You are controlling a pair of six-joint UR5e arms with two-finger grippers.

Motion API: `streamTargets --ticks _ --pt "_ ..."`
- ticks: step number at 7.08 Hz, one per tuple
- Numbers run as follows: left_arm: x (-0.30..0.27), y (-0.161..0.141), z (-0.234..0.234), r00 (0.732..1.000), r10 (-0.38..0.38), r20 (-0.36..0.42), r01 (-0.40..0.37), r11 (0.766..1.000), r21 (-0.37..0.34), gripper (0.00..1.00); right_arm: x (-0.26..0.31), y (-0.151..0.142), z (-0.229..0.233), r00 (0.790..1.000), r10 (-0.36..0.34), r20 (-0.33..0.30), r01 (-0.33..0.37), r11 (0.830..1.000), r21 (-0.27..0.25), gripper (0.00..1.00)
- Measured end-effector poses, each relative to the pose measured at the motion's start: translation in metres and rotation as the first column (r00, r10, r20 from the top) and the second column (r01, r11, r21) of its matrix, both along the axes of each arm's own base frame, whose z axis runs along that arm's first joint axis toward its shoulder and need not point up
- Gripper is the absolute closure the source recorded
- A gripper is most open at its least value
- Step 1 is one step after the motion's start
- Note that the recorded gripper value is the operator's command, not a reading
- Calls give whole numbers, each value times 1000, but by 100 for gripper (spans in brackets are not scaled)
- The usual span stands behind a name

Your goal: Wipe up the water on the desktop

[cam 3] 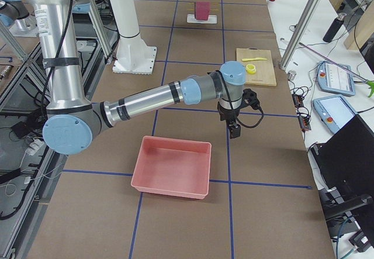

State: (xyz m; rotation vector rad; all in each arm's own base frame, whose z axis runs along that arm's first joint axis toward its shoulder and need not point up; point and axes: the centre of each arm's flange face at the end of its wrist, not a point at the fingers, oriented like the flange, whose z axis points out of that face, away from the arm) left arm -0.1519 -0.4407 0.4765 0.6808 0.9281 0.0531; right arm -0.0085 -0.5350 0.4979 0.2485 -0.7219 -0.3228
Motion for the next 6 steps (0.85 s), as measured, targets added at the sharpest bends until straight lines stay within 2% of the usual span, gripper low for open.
streamTargets --ticks 2,3,5,6 --pt "4 20 67 1000 -12 -13 10 989 -145 2 0 5 5 1000 -6 3 6 1000 -7 0" --pt "8 28 105 1000 -15 -12 12 974 -227 2 1 12 12 1000 -8 3 8 1000 -19 0" --pt "37 26 155 999 40 -12 -42 917 -397 2 2 22 25 1000 -9 -2 9 999 -43 0" --pt "55 23 167 996 79 29 -57 893 -447 2 3 26 30 1000 -9 -6 8 999 -51 0"
